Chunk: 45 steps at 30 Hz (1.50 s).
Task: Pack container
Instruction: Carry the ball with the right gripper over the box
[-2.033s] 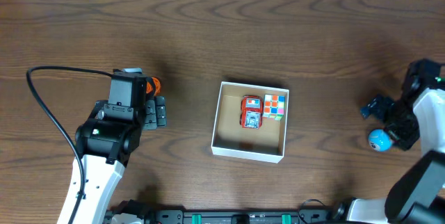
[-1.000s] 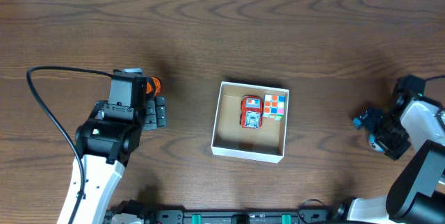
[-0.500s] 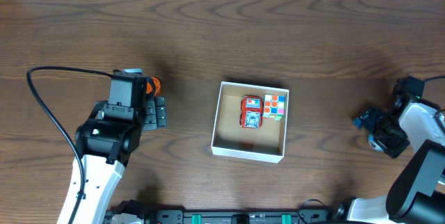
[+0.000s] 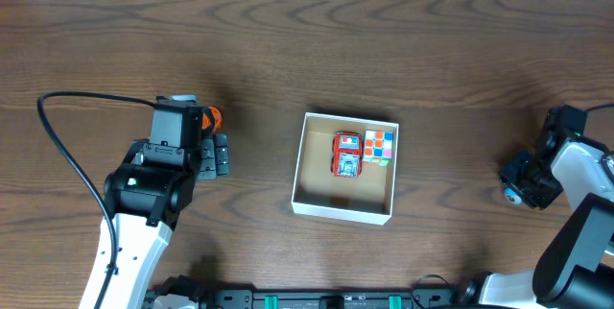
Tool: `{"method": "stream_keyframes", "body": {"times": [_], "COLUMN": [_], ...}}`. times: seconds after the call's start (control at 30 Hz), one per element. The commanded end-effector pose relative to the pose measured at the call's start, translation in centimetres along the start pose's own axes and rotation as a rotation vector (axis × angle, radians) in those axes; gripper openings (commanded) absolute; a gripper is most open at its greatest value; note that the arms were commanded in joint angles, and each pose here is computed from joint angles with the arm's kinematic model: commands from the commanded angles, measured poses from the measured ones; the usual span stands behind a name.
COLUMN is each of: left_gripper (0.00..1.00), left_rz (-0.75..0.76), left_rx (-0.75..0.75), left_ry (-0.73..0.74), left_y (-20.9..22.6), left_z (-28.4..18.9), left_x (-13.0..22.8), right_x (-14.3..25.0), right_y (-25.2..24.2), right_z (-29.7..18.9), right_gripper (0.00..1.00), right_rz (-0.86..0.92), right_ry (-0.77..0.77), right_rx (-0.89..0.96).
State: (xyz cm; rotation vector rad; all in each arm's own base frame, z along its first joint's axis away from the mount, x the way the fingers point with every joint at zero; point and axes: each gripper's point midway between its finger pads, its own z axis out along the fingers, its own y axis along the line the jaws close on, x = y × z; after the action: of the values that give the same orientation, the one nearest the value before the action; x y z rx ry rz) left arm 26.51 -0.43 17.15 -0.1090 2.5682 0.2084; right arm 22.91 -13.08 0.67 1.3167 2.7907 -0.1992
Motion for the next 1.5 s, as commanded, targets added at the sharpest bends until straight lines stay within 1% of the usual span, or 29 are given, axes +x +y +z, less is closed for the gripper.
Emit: {"method": "stream_keyframes", "body": {"times": [0.0, 0.07, 0.2, 0.33, 0.37, 0.5, 0.53, 0.57, 0.63, 0.7, 0.8, 0.93, 1.07, 1.2, 1.33, 1.47], "left_gripper": [0.98, 0.98, 0.98, 0.98, 0.98, 0.98, 0.98, 0.98, 0.98, 0.98, 0.98, 0.98, 0.98, 0.98, 0.98, 0.98], "left_rz": [-0.017, -0.017, -0.017, -0.017, -0.017, -0.017, -0.017, -0.017, -0.017, -0.017, -0.018, -0.018, -0.017, -0.017, -0.018, -0.018], "left_rx": [-0.004, -0.004, -0.004, -0.004, -0.004, -0.004, -0.004, -0.004, -0.004, -0.004, -0.003, -0.003, -0.004, -0.004, -0.003, -0.003], "left_ry": [0.0, 0.0, -0.001, -0.001, -0.001, -0.001, -0.001, -0.001, -0.001, -0.001, -0.001, -0.001, -0.001, -0.001, -0.001, -0.001], "left_y": [0.2, 0.2, 0.2, 0.2, 0.2, 0.2, 0.2, 0.2, 0.2, 0.2, 0.2, 0.2, 0.2, 0.2, 0.2, 0.2], "left_z": [-0.1, -0.1, -0.1, -0.1, -0.1, -0.1, -0.1, -0.1, -0.1, -0.1, -0.1, -0.1, -0.1, -0.1, -0.1, -0.1], "left_x": [0.0, 0.0, 0.0, 0.0, 0.0, 0.0, 0.0, 0.0, 0.0, 0.0, 0.0, 0.0, 0.0, 0.0, 0.0, 0.0], "right_x": [0.5, 0.9, 1.3, 1.7, 1.8, 2.4, 2.8, 2.9, 3.7, 5.2, 8.8, 14.6, 19.9, 23.3, 25.2, 25.5], "right_y": [-0.3, -0.3, 1.2, 2.8, 3.5, 7.1, 9.0, 9.3, 11.9, 14.6, 18.8, 22.7, 25.6, 27.4, 29.1, 30.1], "right_z": [0.2, 0.2, -0.1, -1.4, -2.0, -5.7, -7.9, -8.3, -11.5, -14.8, -19.2, -22.0, -22.2, -20.1, -17.4, -15.6], "right_gripper": [0.32, 0.27, 0.14, 0.09, 0.03, 0.01, 0.01, 0.01, 0.01, 0.01, 0.01, 0.01, 0.01, 0.01, 0.01, 0.01], "right_rz": [0.006, -0.013, -0.069, -0.131, -0.161, -0.304, -0.367, -0.38, -0.464, -0.553, -0.713, -0.916, -1.093, -1.212, -1.287, -1.299], "right_ry": [0.021, 0.037, 0.059, 0.055, 0.045, -0.028, -0.073, -0.083, -0.153, -0.211, -0.269, -0.303, -0.304, -0.272, -0.249, -0.235], "right_rx": [0.007, 0.004, -0.065, -0.081, -0.091, -0.142, -0.175, -0.182, -0.243, -0.327, -0.46, -0.582, -0.649, -0.633, -0.603, -0.583]}}
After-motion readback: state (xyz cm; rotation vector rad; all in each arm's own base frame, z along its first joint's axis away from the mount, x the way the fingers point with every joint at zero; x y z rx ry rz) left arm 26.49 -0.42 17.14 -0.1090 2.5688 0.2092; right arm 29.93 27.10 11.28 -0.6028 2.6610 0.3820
